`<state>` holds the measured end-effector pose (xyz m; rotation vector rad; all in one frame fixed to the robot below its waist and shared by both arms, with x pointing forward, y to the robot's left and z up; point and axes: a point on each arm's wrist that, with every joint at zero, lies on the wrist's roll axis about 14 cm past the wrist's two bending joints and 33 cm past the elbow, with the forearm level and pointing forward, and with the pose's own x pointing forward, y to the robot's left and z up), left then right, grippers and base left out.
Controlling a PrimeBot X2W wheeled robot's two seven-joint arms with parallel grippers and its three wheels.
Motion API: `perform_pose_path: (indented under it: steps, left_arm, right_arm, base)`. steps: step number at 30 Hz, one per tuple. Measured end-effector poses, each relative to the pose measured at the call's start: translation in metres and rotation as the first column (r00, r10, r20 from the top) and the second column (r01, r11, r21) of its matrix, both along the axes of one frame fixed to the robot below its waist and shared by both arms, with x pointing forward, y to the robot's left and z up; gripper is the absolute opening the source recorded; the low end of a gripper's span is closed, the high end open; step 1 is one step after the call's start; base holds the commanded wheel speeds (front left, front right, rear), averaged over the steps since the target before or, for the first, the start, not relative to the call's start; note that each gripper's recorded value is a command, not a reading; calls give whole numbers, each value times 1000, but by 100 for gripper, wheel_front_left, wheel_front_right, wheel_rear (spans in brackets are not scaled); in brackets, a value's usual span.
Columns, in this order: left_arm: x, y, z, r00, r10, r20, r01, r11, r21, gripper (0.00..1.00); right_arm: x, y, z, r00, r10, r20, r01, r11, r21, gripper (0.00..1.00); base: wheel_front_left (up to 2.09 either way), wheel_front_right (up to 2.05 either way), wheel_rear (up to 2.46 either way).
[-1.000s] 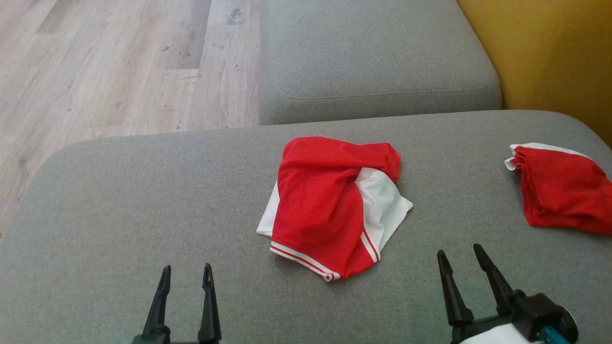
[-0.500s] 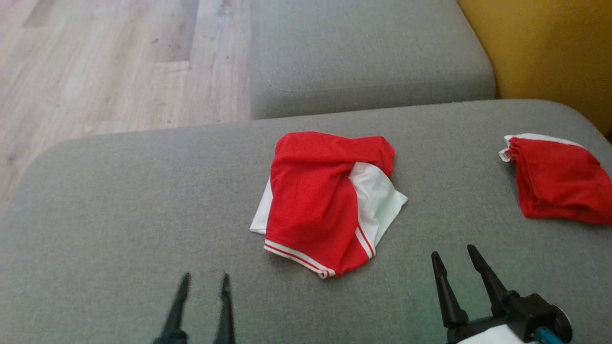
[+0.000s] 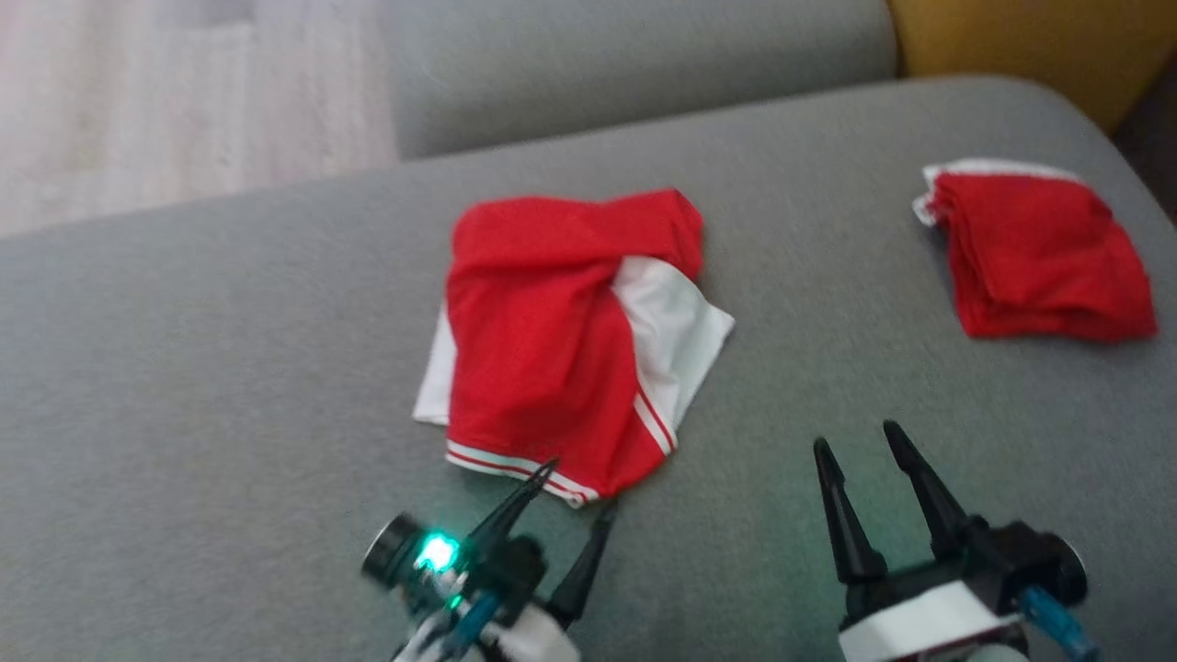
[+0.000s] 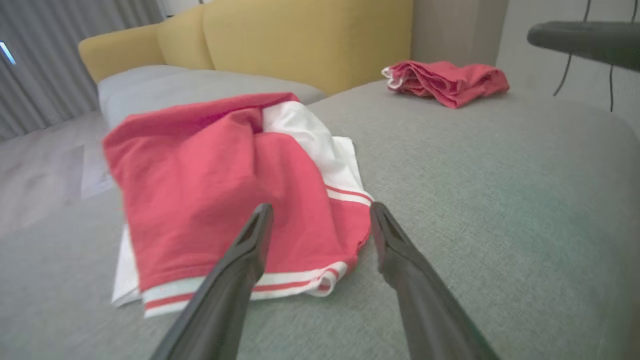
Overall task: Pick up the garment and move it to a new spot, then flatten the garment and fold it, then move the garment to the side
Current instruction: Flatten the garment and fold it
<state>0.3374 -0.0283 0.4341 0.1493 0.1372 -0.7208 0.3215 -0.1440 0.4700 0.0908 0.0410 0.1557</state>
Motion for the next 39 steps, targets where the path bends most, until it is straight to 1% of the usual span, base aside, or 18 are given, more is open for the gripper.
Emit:
perform_pose_path:
  steps: [3, 5, 6, 11, 12, 13, 14, 15, 18, 22, 24, 26, 28, 32, 36, 39]
  left_arm:
    - [5, -25, -10, 993, -119, -25, 120, 992, 49, 100]
    - [8, -38, -18, 984, -173, -44, 176, 982, 72, 100]
    - [9, -43, -21, 980, -194, -52, 198, 977, 80, 100]
    - [22, -54, -48, 969, -231, -92, 245, 952, 186, 100]
    - [24, -54, -54, 967, -229, -109, 247, 947, 204, 91]
    - [25, -53, -60, 965, -230, -124, 253, 941, 225, 44]
    - [27, -54, -64, 965, -228, -130, 254, 938, 235, 10]
    - [30, -54, -65, 966, -222, -134, 248, 939, 237, 0]
    - [34, -57, -65, 966, -218, -139, 246, 940, 234, 0]
    - [32, -61, -58, 964, -230, -134, 253, 946, 202, 0]
    - [29, -68, -48, 958, -259, -124, 277, 946, 167, 0]
    - [34, -78, -27, 956, -280, -82, 289, 950, 121, 0]
    - [44, -90, 5, 956, -290, -39, 292, 955, 43, 0]
    - [73, -113, 96, 936, -318, 151, 327, 944, -41, 0]
    - [99, -125, 203, 882, -304, 360, 349, 935, -66, 0]
    - [113, -119, 288, 824, -235, 516, 335, 936, -109, 0]
  right_arm:
    - [7, -6, -1, 1000, -18, -5, 18, 1000, -5, 100]
    - [12, -12, 0, 999, -36, -4, 36, 999, -9, 100]
    - [13, -15, -1, 999, -47, -7, 47, 999, -12, 100]
    - [10, -30, -11, 994, -97, -43, 96, 995, -23, 100]
    - [9, -33, -13, 993, -105, -50, 104, 994, -26, 100]
    - [8, -35, -14, 992, -113, -55, 111, 993, -29, 100]
    - [8, -37, -14, 991, -120, -58, 118, 992, -32, 100]
    - [8, -39, -14, 990, -126, -58, 124, 992, -35, 100]
    - [9, -43, -13, 989, -136, -53, 134, 990, -40, 100]
    - [7, -46, -8, 989, -143, -36, 142, 989, -39, 100]
    - [6, -47, -4, 989, -148, -25, 147, 988, -38, 100]
    - [6, -47, 0, 989, -146, -11, 146, 989, -35, 100]
    - [5, -46, 4, 990, -142, 4, 143, 989, -32, 100]
    - [2, -42, 11, 991, -133, 29, 134, 991, -19, 100]
    - [-4, -38, 10, 992, -126, 28, 127, 992, -1, 100]
    - [-5, -37, 13, 992, -123, 38, 123, 992, 2, 100]
  base:
    - [0, 0, 0]
    - [0, 0, 0]
    - [0, 0, 0]
    - [0, 0, 0]
    - [0, 0, 0]
    - [0, 0, 0]
    - [0, 0, 0]
    - [0, 0, 0]
    - [0, 0, 0]
    - [0, 0, 0]
    - [0, 0, 0]
    - [0, 0, 0]
    - [0, 0, 0]
    - [0, 0, 0]
    - [0, 0, 0]
    - [0, 0, 0]
